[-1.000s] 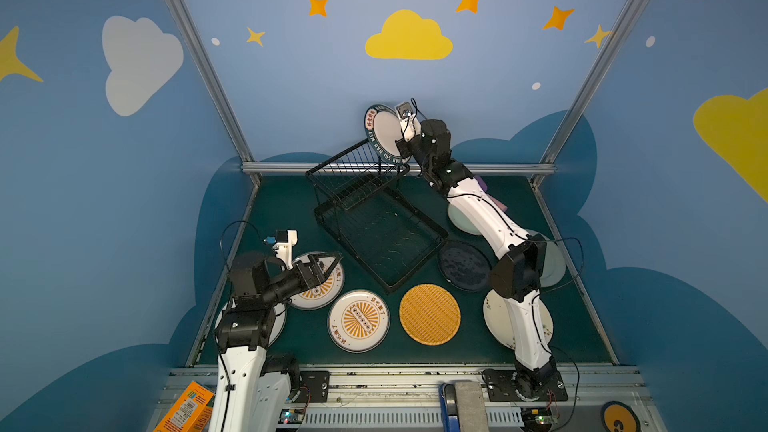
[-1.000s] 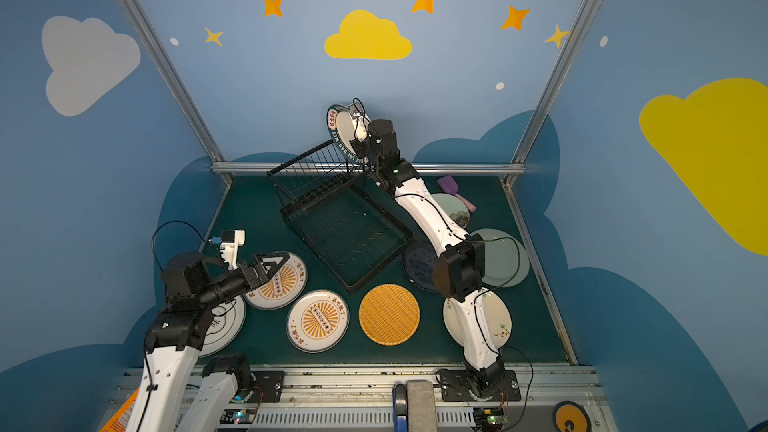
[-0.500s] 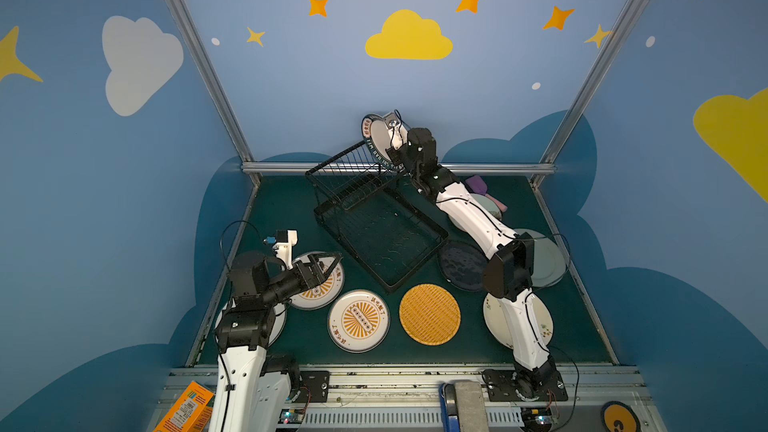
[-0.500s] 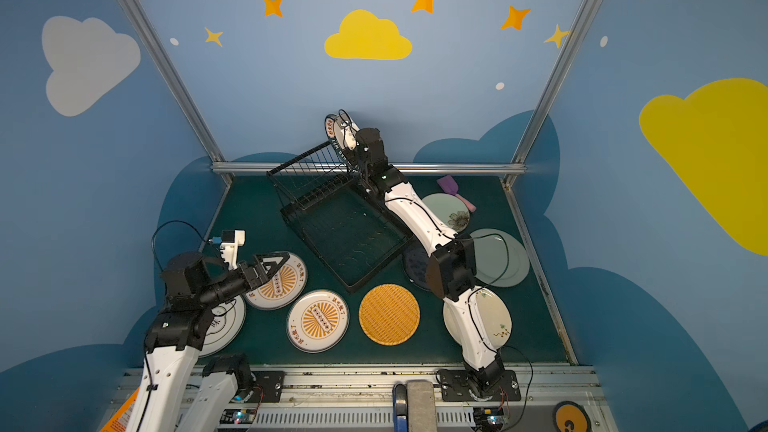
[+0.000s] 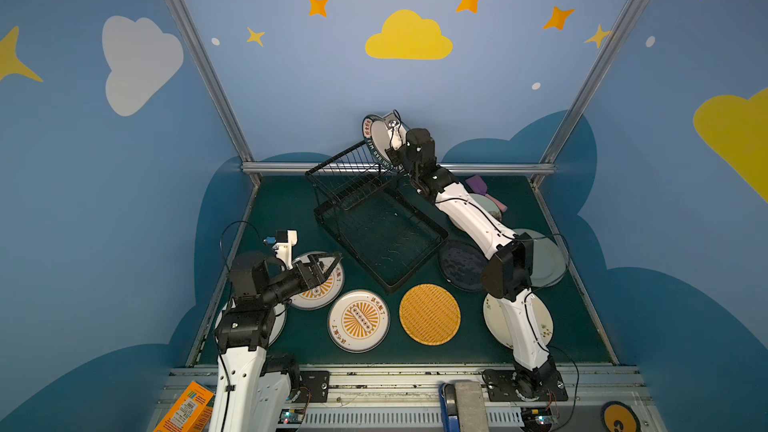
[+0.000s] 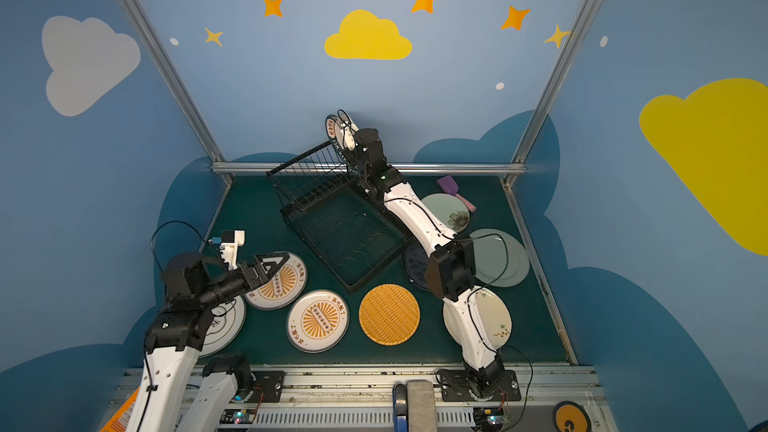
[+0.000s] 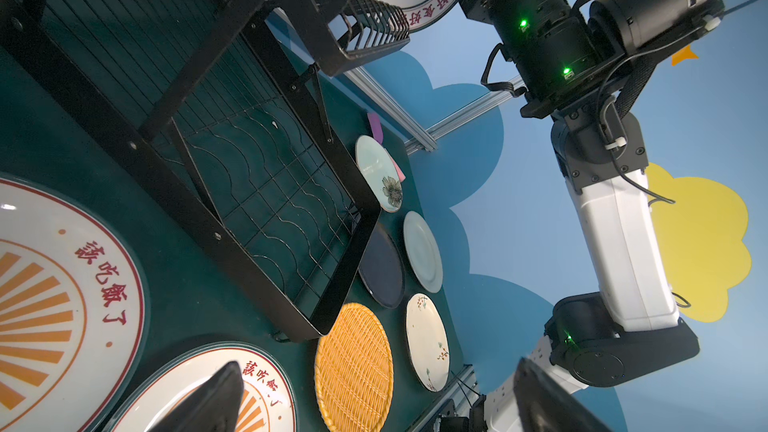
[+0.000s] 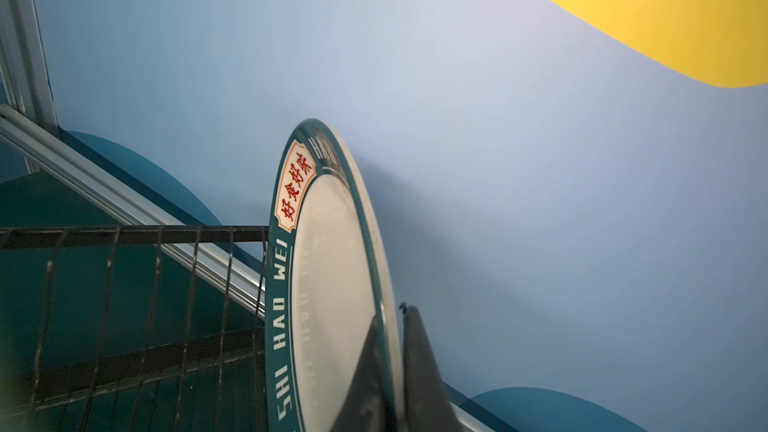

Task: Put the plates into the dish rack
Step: 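Open the right gripper to release the green-rimmed plate into the rack slot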

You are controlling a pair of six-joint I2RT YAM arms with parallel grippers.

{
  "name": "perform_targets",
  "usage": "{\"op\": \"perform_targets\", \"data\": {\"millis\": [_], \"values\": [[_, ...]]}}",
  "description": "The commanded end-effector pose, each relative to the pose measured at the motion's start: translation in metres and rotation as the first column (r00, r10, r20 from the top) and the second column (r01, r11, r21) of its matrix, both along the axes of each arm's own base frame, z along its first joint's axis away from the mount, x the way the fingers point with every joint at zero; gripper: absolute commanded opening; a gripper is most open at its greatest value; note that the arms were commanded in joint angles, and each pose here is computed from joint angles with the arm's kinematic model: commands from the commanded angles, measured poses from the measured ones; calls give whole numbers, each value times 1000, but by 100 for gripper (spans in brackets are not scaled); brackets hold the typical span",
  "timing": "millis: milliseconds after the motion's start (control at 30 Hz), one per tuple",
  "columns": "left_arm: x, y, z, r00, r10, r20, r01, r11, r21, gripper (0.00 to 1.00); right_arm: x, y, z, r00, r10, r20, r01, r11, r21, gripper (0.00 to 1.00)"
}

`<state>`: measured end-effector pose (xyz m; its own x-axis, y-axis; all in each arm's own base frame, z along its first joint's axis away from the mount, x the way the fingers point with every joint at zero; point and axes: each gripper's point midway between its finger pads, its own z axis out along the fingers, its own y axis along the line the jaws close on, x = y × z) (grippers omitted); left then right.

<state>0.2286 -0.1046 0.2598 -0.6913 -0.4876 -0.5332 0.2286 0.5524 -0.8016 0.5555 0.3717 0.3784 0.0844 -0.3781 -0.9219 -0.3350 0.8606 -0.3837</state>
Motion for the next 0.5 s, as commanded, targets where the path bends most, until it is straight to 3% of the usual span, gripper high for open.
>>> {"op": "perform_targets", "data": {"millis": [0, 33, 267, 467], "values": [[-1, 1, 11, 999, -1, 43, 0, 1000, 17, 100, -7, 3, 29, 999, 11, 45, -14, 998, 56, 18], [-1, 1, 11, 999, -1, 42, 0, 1000, 17, 100, -7, 2, 29, 999, 10, 44, -12, 998, 58, 26], [-1, 1, 11, 999, 2, 42, -3, 1000, 18, 100, -10, 0, 43, 998, 13, 59, -17, 997, 73, 37], [-1, 3, 10, 999, 15, 38, -16, 1000, 23, 100, -19, -4, 64, 997, 17, 78, -25, 995, 93, 52]]}}
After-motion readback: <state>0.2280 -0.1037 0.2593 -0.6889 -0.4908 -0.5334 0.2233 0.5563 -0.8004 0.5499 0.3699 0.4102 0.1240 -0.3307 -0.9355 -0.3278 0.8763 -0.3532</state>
